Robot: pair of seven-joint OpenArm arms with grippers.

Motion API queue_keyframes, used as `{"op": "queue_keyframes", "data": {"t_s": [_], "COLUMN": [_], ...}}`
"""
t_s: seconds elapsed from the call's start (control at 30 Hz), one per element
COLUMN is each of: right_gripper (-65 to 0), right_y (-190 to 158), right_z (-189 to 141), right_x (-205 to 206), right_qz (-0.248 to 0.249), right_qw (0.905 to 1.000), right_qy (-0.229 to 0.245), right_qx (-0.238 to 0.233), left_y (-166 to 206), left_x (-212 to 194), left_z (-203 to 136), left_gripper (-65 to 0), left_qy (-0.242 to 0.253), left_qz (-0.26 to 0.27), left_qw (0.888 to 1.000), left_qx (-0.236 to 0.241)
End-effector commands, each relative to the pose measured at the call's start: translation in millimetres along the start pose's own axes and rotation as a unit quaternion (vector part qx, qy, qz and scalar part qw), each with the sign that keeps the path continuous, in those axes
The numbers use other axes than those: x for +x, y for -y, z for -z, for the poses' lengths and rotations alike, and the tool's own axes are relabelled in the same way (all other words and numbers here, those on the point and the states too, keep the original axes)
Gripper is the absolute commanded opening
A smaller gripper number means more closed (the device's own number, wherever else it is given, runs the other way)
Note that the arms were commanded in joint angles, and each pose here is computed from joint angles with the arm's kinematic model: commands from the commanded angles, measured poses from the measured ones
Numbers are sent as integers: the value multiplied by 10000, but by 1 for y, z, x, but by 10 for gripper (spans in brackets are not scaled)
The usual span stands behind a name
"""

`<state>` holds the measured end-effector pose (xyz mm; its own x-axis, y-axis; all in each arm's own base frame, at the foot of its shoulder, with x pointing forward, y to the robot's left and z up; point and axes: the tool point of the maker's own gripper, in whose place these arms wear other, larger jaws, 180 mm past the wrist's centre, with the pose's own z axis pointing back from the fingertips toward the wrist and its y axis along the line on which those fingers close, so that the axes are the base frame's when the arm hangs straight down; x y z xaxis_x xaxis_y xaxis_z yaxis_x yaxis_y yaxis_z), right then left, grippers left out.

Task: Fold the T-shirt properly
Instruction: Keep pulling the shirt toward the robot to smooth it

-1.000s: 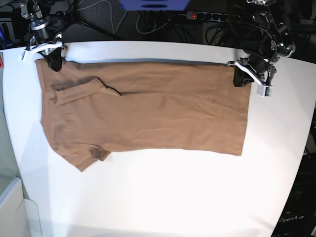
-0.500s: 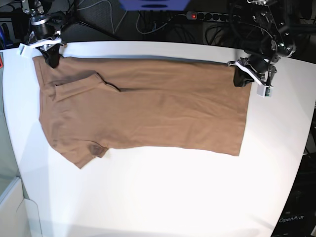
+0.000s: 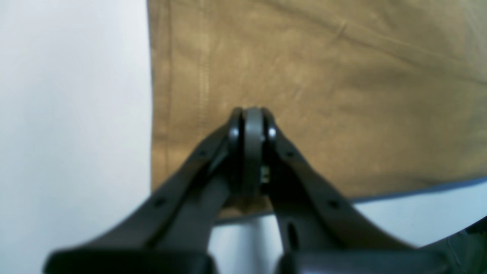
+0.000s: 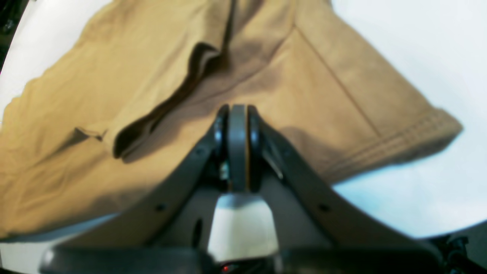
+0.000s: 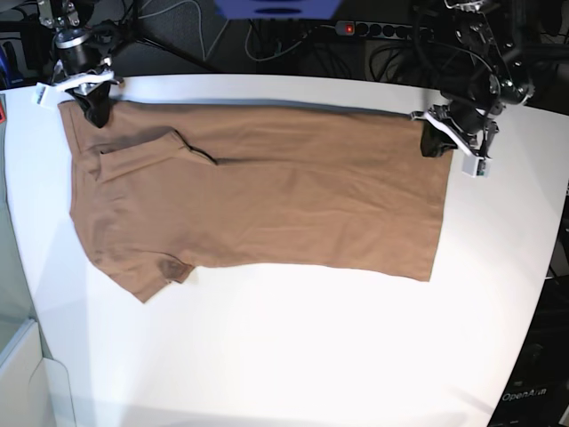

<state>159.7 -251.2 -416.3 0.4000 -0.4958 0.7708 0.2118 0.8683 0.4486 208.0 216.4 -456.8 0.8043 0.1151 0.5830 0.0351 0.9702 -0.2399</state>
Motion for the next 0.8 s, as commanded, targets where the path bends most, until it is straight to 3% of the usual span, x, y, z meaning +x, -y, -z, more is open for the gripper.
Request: {"op": "queue_keyframes", "data": {"t_s": [0.0, 0.33, 0.77], "right_gripper": [-644, -644, -644], "right_y": [-5, -24, -35], "right_z": [2, 5, 14], "right_x": [15, 30, 44], "right_qz": [-62, -89, -170], "right_qw": [9997, 9984, 9969], "right_qy": [206, 398, 516], "right_qx": [135, 380, 561], "left_y": [-32, -19, -15], "left_x": [-65, -17, 2], "left_z": [-11, -22, -19], "left_gripper": [-631, -631, -631], "left_qy": [-1553, -917, -692], "left_qz": [183, 520, 550], "left_qw": [9844, 9902, 9920], "left_qx": [805, 914, 899]}}
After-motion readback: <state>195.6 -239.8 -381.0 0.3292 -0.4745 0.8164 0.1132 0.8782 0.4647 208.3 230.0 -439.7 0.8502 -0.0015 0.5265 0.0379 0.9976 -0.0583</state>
